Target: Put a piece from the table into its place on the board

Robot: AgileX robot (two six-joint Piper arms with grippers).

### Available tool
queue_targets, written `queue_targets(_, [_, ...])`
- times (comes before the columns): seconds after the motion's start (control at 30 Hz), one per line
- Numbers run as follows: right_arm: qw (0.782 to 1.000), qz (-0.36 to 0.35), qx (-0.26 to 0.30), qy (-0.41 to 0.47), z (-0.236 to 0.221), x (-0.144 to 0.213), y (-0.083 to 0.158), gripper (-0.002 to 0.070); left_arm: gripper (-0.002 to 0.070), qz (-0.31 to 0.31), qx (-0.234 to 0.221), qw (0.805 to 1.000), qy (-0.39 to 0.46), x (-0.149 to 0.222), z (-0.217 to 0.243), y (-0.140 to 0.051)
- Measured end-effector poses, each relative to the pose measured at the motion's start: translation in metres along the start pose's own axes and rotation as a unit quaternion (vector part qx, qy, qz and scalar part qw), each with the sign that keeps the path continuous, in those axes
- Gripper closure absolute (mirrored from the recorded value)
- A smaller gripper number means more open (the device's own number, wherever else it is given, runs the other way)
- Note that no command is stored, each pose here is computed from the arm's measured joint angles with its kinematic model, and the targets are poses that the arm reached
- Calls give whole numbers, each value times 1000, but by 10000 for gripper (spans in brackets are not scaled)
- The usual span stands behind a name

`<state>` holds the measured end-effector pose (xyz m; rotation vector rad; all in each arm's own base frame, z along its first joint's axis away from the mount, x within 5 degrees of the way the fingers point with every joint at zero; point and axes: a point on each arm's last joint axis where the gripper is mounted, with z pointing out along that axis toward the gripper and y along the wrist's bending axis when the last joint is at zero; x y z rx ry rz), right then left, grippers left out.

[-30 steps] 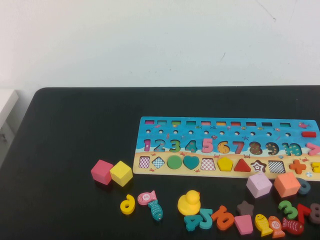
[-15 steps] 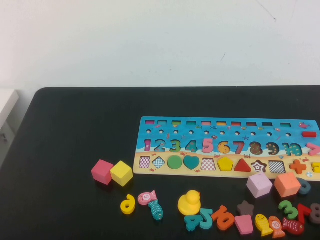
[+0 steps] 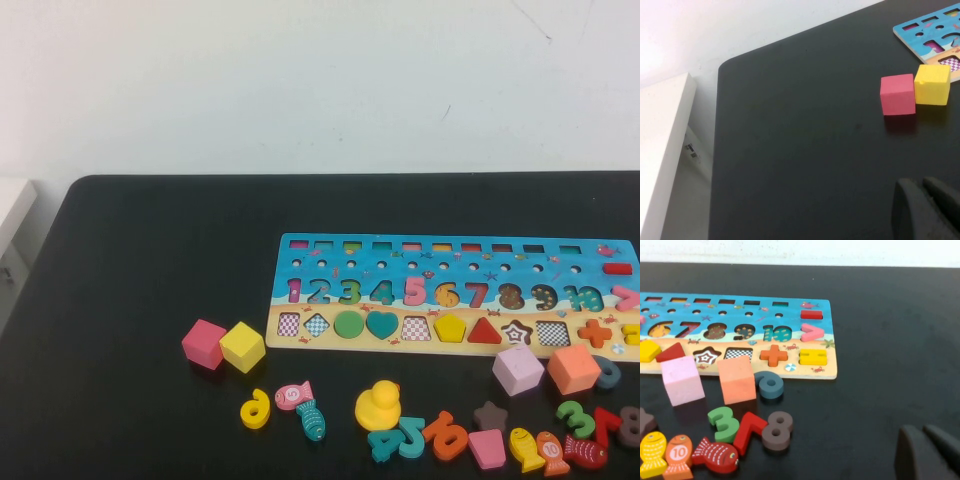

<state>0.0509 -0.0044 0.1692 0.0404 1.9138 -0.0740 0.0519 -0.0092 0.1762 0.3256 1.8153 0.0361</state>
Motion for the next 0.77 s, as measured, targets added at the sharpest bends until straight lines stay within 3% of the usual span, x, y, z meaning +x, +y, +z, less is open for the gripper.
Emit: queue_targets(0.77, [1000, -5, 2, 0, 0, 0, 0, 657, 677, -3, -11, 1000, 2, 0, 0, 1])
